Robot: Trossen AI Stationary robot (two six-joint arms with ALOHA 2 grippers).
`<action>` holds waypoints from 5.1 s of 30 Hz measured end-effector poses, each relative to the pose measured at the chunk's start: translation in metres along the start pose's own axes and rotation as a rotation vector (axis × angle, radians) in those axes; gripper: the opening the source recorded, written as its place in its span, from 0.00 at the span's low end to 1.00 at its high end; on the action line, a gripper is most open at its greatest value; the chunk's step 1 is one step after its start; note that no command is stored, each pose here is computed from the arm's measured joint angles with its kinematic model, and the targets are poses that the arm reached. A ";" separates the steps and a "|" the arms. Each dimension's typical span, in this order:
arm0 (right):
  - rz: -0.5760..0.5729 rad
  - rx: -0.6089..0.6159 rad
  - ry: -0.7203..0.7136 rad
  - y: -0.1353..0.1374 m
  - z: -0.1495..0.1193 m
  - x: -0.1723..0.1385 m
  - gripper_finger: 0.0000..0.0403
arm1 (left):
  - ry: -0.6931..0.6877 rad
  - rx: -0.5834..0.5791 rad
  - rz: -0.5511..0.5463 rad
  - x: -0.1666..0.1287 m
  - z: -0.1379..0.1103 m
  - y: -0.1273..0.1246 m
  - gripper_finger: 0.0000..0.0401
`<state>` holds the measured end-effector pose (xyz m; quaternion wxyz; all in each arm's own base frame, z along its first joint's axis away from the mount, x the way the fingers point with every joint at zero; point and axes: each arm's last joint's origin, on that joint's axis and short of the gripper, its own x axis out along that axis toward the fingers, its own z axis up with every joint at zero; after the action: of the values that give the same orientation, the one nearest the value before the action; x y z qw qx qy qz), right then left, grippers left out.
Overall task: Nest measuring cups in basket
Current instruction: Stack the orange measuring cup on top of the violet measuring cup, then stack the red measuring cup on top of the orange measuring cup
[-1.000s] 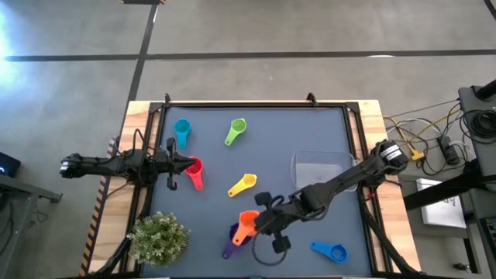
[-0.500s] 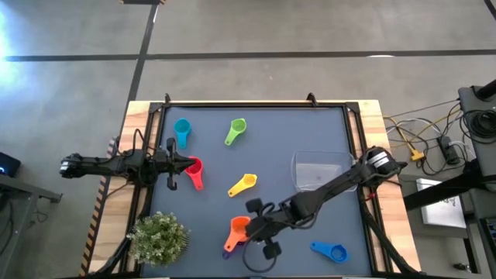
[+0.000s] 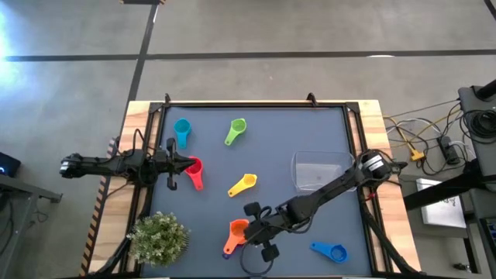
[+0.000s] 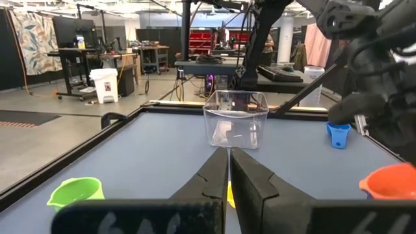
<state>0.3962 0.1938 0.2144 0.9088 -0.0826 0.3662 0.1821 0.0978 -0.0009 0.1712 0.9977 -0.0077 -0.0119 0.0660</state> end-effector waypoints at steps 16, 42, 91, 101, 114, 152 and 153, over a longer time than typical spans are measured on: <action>-0.016 -0.027 -0.003 -0.001 0.002 -0.004 0.41 | 0.001 0.000 0.000 0.000 0.000 0.000 0.00; -0.116 0.016 -0.469 0.000 -0.108 -0.196 0.43 | -0.001 0.000 0.000 0.000 0.000 0.000 0.00; -0.138 0.038 -0.598 -0.002 -0.157 -0.214 0.42 | 0.575 -0.510 0.617 0.041 0.083 0.000 0.00; -0.135 0.048 -0.574 -0.002 -0.159 -0.212 0.42 | 0.979 -0.338 0.527 0.135 0.092 -0.024 0.00; -0.129 0.077 -0.528 -0.002 -0.163 -0.210 0.42 | 1.205 -0.280 0.622 0.140 0.058 -0.033 0.27; -0.129 0.079 -0.528 -0.002 -0.163 -0.210 0.42 | 1.204 -0.524 0.728 0.131 -0.024 -0.031 0.08; -0.129 0.078 -0.528 -0.002 -0.164 -0.209 0.42 | 1.207 -0.519 0.717 0.131 -0.023 -0.031 0.05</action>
<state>0.1537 0.0891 0.2427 0.9850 -0.0202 0.1174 0.1247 0.2323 -0.0151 0.1522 0.7143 -0.2811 0.5256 0.3667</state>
